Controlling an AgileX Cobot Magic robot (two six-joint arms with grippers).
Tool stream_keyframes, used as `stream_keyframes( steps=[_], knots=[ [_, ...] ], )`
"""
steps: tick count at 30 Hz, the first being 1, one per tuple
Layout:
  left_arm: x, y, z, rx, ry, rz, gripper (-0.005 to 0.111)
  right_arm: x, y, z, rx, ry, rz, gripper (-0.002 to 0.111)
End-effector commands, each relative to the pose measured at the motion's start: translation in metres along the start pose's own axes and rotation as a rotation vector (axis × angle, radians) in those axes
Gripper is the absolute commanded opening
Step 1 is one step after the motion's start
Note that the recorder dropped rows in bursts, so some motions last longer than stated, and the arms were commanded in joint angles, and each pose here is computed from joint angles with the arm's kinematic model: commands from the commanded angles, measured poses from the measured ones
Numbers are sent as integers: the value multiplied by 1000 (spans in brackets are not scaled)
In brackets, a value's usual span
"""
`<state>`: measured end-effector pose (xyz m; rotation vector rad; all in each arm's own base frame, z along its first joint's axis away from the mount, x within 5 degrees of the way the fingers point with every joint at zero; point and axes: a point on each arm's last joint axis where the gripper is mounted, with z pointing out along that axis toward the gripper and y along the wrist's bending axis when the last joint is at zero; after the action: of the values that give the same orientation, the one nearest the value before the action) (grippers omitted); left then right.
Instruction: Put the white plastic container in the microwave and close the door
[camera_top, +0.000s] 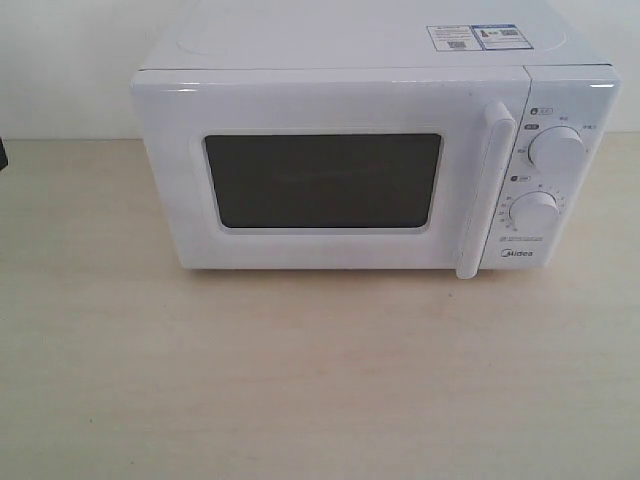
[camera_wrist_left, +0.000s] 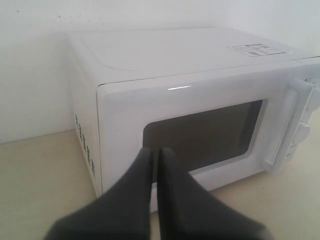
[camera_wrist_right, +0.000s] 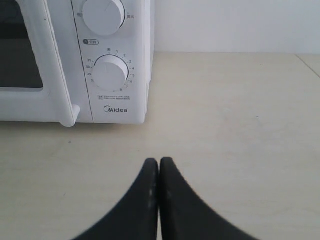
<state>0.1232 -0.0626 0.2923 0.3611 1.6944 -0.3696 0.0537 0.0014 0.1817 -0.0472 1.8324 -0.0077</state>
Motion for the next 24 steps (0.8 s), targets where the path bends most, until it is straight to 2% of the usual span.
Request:
stream_keyframes(
  steps=[1, 6, 9, 16, 19, 24],
  knots=[
    [1, 0, -1, -5, -5, -6, 4, -1, 0, 0, 3, -9, -7, 0],
    [-1, 0, -3, -5, -16, -6, 4, -1, 0, 0, 3, -9, -7, 0],
    [-7, 4, -12, -39, -73, 46, 4, 0, 0, 0, 3, 1, -7, 0],
    [-17, 21, -53, -233, -256, 79, 4, 0, 0, 0, 3, -1, -7, 0],
    [-6, 25, -69, -316, -301, 63, 4, 0, 0, 0, 3, -1, -7, 0],
    [26, 26, -78, -379, -309, 20, 4, 0, 0, 0, 3, -1, -7, 0]
  ],
)
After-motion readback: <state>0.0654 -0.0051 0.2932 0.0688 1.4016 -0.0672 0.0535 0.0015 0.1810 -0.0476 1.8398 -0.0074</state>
